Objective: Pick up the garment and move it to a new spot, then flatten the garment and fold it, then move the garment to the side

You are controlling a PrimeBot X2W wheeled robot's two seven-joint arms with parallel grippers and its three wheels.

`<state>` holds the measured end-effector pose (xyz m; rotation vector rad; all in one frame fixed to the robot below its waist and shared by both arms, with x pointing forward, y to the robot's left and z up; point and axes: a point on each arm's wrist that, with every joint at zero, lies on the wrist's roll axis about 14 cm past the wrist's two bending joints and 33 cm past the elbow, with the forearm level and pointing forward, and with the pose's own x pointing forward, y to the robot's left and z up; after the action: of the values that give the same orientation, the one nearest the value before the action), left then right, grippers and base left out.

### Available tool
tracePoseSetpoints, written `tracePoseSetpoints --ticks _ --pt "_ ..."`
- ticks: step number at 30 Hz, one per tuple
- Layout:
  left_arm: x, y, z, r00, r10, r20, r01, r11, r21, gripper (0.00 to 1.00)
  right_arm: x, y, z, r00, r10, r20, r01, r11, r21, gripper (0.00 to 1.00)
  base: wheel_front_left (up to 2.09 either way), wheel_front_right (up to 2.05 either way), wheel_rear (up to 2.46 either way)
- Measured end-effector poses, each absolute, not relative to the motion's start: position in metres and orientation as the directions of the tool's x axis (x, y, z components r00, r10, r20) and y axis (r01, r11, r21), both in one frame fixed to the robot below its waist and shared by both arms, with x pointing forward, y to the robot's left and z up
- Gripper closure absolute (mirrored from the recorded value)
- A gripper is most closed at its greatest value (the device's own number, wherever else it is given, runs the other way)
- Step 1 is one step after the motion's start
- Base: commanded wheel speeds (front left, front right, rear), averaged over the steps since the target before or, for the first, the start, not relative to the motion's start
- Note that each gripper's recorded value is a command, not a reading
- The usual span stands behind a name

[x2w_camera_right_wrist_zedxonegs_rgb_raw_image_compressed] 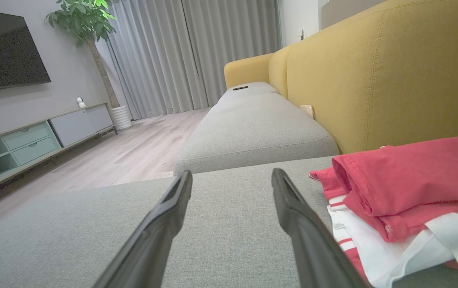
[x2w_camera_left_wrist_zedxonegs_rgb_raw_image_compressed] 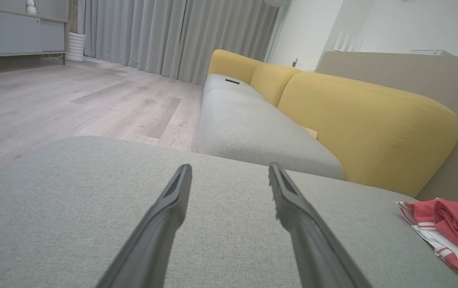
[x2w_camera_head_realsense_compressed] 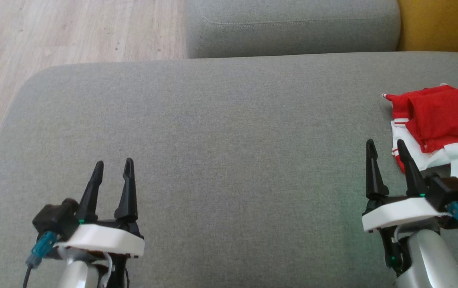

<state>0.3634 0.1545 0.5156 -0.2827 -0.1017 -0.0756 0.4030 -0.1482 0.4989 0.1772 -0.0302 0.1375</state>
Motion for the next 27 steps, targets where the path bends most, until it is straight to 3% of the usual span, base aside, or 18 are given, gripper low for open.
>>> tracePoseSetpoints --ticks 12,13,20,27 --pt "0.364 0.158 0.515 0.994 -0.037 0.104 0.065 0.956 -0.287 0.00 0.399 -0.151 0.499 0.991 0.125 0.045 -0.131 0.976 0.173 0.00 0.00 0.00 0.00" --pt "0.365 0.159 0.515 0.994 -0.033 0.104 0.062 0.955 -0.291 1.00 0.399 -0.151 0.500 0.991 0.126 0.046 -0.132 0.976 0.173 1.00 0.00 0.00 0.00" --pt "0.343 0.156 0.463 0.997 -0.037 -0.062 0.016 0.952 -0.307 1.00 0.372 -0.155 0.446 0.986 0.113 -0.123 -0.087 0.976 0.200 1.00 0.00 0.00 0.00" --pt "0.344 0.159 0.461 0.997 -0.025 -0.079 -0.007 0.925 -0.381 1.00 0.371 -0.161 0.444 0.987 0.085 -0.137 -0.044 0.959 0.280 1.00 0.00 0.00 0.00"
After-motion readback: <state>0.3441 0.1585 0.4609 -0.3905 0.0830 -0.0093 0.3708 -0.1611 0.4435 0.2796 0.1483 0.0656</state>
